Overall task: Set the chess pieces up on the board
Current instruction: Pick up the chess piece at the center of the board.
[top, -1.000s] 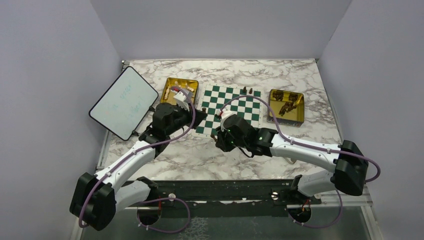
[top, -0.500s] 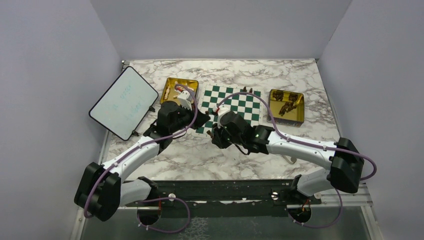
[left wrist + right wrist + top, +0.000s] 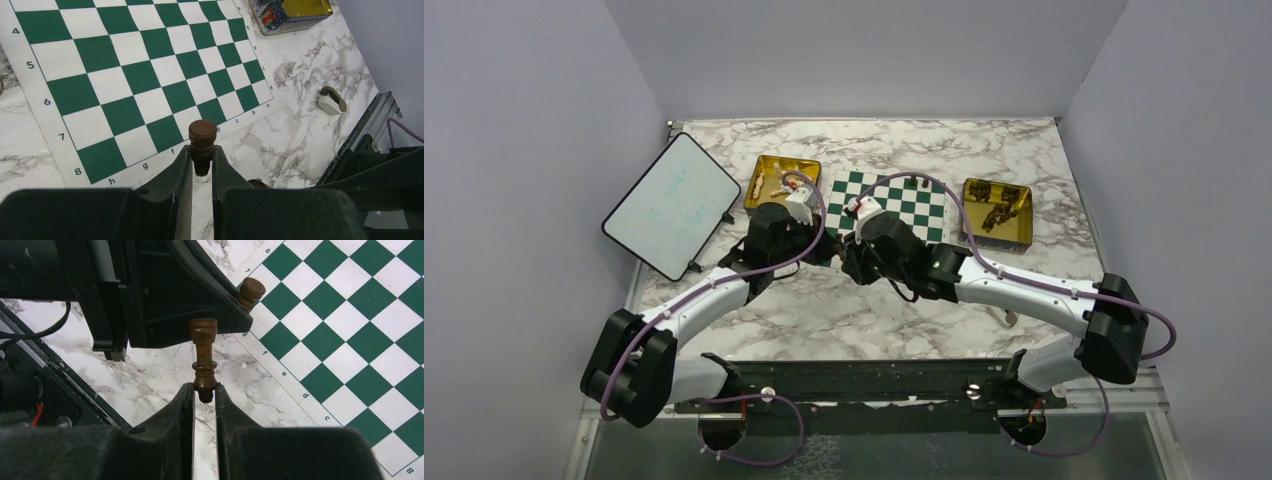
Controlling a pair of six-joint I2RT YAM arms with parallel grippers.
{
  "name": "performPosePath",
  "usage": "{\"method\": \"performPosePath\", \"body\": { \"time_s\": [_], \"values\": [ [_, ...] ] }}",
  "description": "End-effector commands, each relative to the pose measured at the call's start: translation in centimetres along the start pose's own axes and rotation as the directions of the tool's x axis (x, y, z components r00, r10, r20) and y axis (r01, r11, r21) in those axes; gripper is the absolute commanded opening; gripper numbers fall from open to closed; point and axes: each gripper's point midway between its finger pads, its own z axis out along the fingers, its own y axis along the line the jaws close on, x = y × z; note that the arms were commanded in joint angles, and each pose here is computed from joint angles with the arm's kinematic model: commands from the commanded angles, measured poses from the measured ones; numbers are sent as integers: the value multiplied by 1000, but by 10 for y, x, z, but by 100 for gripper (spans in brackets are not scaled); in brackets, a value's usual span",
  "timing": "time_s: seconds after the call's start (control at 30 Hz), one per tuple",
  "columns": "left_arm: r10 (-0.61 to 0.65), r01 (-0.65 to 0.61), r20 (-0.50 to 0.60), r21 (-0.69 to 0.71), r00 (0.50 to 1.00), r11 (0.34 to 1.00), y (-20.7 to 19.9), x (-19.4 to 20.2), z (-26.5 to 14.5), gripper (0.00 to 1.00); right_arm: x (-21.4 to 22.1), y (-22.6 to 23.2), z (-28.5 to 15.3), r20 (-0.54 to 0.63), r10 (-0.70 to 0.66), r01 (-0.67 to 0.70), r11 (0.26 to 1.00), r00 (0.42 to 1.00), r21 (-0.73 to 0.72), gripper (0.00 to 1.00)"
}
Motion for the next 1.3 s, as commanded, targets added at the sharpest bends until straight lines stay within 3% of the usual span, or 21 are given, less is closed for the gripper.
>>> {"method": "performPosePath", "body": {
  "time_s": [0.0, 0.17, 0.47, 0.67, 1.0, 1.27],
  "values": [
    [18, -18, 9, -39, 1000, 999, 4, -5, -4, 0, -16, 3, 4, 34, -23, 22, 1000, 999, 12, 5],
    [15, -4, 106, -101, 994, 995, 6, -32, -13, 0, -6, 8, 8, 8, -20, 20, 1000, 1000, -19, 5],
    [-20, 31, 197, -54, 980, 998, -17, -67, -24, 0, 3, 7, 14, -14, -21, 21, 1000, 1000, -18, 6],
    [-48, 48, 151, 2, 987, 999, -26, -57, -22, 0, -1, 6, 20, -13, -22, 22, 1000, 1000, 3, 5],
    [-68, 71, 43, -65, 997, 995, 0, -14, -14, 0, -16, -1, 19, 30, -12, 11, 999, 999, 53, 5],
    [-70, 71, 10, -70, 997, 995, 4, -4, -10, 0, -26, -6, 16, 65, -11, 5, 996, 998, 86, 5]
  ]
}}
